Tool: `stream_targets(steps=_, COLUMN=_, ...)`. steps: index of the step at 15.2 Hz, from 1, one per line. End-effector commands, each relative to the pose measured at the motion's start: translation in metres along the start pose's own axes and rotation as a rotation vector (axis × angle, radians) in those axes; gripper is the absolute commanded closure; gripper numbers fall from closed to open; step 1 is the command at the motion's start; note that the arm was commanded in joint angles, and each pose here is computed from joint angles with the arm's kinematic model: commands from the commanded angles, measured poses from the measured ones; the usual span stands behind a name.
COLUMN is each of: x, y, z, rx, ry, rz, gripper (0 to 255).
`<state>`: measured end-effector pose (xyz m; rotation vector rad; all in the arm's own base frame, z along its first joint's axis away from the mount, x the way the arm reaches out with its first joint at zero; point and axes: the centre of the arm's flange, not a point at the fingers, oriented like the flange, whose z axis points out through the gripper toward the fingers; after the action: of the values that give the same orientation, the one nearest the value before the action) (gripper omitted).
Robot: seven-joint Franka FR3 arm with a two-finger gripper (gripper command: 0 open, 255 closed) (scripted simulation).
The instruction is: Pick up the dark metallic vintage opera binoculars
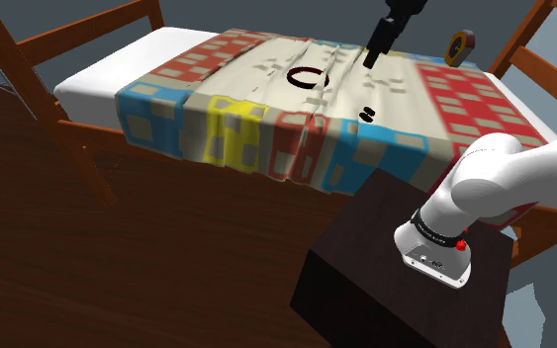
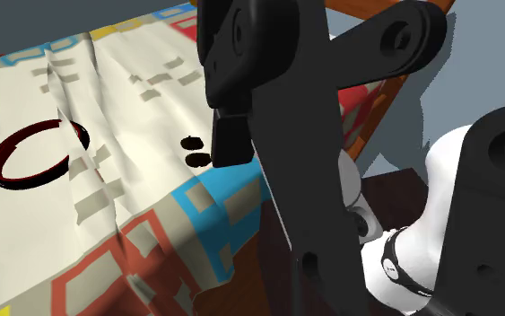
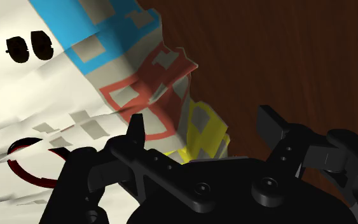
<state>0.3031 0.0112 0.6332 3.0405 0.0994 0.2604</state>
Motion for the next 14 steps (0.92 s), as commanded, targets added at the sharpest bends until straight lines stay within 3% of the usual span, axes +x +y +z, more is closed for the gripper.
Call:
stream_targets(steps=1, x=0.000, y=0.000, z=0.000, rx=0.000, ry=0.000, rz=0.000, gripper=0)
stream_targets(steps=14, x=-0.015, y=0.106, z=0.132, rx=-0.024, ry=0.026, rz=-0.128, gripper=0)
